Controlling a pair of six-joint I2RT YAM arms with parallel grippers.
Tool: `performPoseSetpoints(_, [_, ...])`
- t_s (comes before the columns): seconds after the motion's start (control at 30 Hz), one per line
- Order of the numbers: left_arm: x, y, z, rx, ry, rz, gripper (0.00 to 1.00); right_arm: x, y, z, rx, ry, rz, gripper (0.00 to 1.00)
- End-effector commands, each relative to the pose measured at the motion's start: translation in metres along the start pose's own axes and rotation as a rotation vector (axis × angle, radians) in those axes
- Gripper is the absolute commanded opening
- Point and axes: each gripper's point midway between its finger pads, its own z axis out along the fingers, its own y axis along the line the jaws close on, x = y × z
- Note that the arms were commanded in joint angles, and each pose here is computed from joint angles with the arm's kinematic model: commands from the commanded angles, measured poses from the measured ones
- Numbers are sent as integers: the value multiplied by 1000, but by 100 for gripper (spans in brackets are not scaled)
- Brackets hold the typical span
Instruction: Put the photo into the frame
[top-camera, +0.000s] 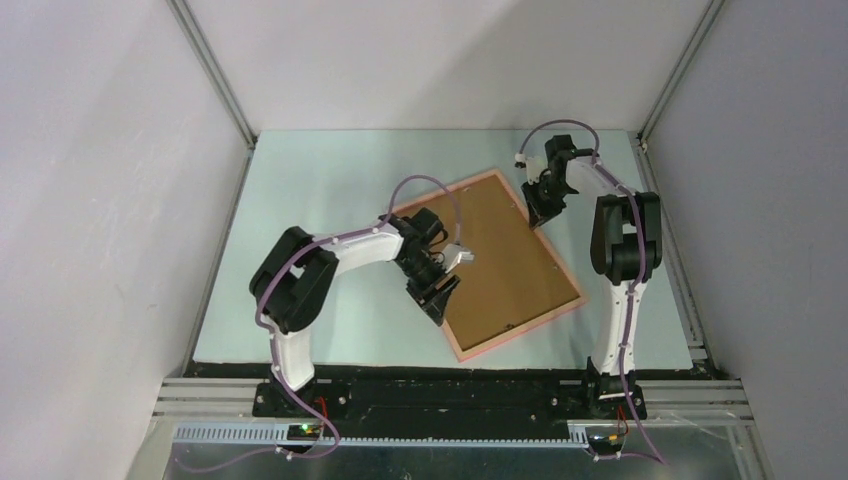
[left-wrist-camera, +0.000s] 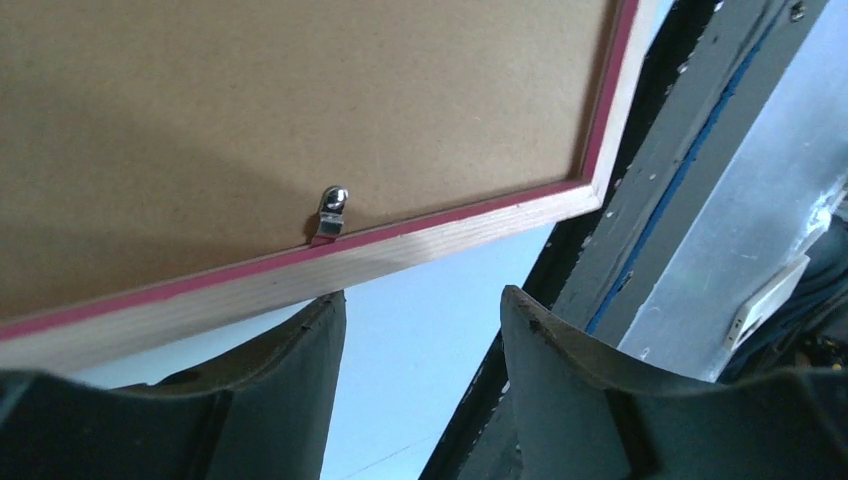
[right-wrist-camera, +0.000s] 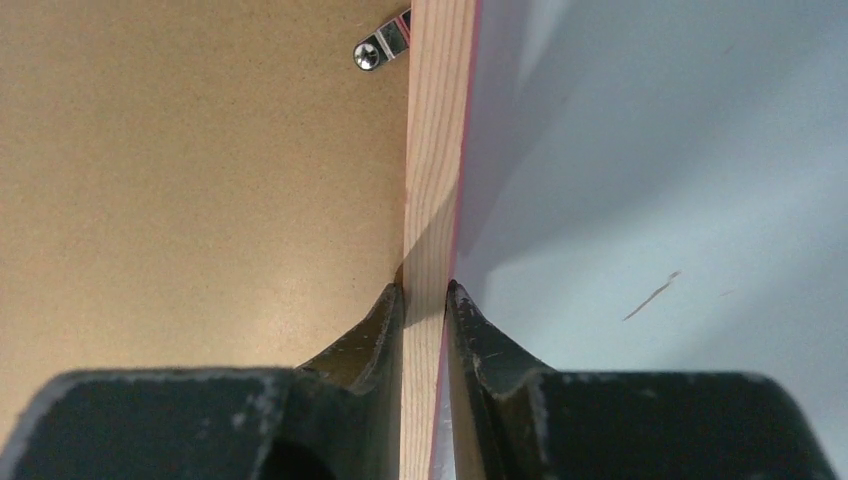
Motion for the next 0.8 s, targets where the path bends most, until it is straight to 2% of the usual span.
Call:
performPoseSetpoints(0.0, [-36, -25, 12, 87, -41, 134, 63, -23, 1, -4, 10, -9, -162, 22])
performPoseSetpoints(0.3, [-63, -53, 30, 146, -35, 169, 63, -42, 17, 7, -53, -26, -230, 52])
performPoseSetpoints(0.37, [-65, -55, 28, 133, -42, 172, 64, -42, 20, 7, -55, -33, -221, 55])
performPoseSetpoints(0.57, [-69, -45, 1, 7, -106, 170, 67, -49, 17, -8, -35, -94, -171, 65])
performPoseSetpoints(0.77, [-83, -11, -48, -111, -232, 43, 69, -54, 11, -35, -13, -159, -123, 74])
